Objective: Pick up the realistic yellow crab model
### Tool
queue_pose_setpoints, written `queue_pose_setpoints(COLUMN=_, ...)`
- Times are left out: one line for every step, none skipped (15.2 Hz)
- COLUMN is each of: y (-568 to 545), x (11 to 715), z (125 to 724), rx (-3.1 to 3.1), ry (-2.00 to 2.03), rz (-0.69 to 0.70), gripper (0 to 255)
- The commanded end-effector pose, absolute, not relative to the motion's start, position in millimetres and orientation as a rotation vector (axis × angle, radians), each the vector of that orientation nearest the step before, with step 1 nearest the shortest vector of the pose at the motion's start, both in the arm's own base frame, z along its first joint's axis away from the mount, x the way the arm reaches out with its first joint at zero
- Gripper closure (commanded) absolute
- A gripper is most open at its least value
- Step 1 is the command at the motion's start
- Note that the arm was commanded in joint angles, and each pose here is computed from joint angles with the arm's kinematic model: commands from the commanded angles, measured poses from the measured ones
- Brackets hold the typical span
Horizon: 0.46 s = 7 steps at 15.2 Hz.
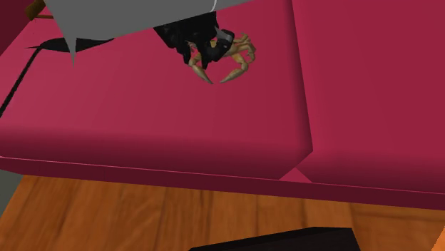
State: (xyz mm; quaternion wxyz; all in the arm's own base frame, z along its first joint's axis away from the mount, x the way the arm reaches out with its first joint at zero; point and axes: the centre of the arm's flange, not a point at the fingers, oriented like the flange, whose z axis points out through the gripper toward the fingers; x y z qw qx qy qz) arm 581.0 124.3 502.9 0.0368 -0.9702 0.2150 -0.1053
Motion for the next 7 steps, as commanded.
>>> queue_pose_setpoints(y=123.4, x=580.2, z=514.1, rx=-2.979, ry=0.66, rz=-0.323, gripper=255)
queue_pose_setpoints(y=123.4, x=580.2, z=519.4, rx=-2.979, ry=0.66, rz=-0.323, gripper=255)
queue_pose_setpoints(y=123.4, x=580.2, z=524.7, rx=-2.979, ry=0.66, rz=-0.323, gripper=255)
queue_pose_setpoints(y=123.4, x=580.2, z=530.0, rx=-2.979, ry=0.66, rz=-0.323, gripper=255)
queue_pose_setpoints(y=123.4, x=580.2, z=535.2, rx=-2.979, ry=0.66, rz=-0.323, gripper=255)
queue_pose_setpoints(y=123.4, x=580.1, z=536.0, rx=-2.979, ry=0.66, rz=-0.323, gripper=255)
queue_pose_setpoints(y=123.4, x=580.2, z=536.0, rx=-2.979, ry=0.66, rz=-0.323, gripper=255)
